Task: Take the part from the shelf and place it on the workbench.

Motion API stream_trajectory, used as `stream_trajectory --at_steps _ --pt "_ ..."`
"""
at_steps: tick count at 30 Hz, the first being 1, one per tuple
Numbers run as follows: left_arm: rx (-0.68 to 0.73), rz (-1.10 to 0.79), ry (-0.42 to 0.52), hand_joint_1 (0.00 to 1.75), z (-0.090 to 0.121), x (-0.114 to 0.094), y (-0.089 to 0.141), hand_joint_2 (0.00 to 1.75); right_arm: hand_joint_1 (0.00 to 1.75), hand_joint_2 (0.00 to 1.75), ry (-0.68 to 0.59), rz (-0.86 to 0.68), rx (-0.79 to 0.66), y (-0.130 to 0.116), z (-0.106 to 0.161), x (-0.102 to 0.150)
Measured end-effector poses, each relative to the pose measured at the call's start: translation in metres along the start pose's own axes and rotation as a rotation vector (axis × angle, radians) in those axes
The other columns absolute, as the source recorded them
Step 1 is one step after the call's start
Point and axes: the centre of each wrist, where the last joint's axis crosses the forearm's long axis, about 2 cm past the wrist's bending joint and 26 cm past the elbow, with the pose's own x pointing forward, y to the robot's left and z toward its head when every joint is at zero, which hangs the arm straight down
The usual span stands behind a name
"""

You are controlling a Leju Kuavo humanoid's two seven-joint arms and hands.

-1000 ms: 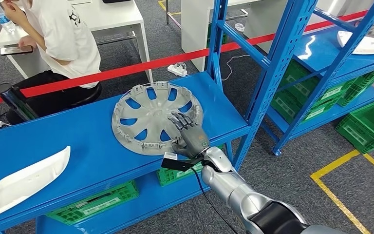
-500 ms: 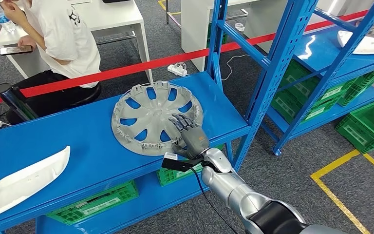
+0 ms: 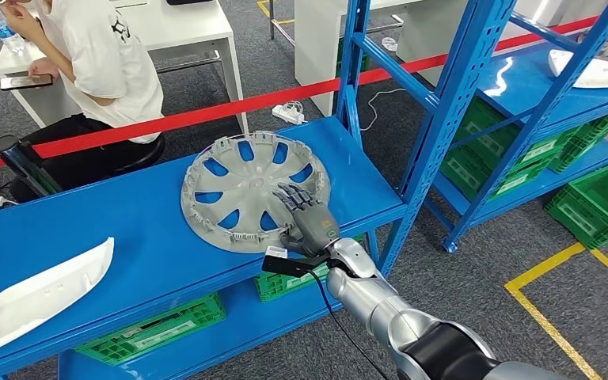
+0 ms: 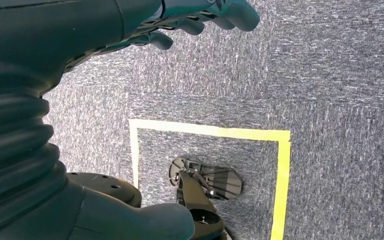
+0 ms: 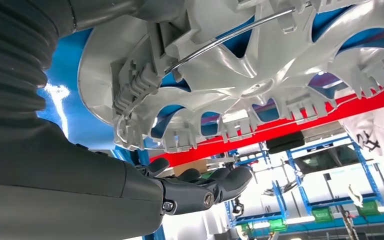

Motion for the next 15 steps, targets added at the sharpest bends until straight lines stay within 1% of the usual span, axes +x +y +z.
stream_trajectory --at_steps 15 --pt "0.005 0.001 -0.002 0.00 -0.0001 0.0002 0.0001 1.75 0.24 1.75 -0.005 0.002 0.006 0.0000 -0.0003 -0.0001"
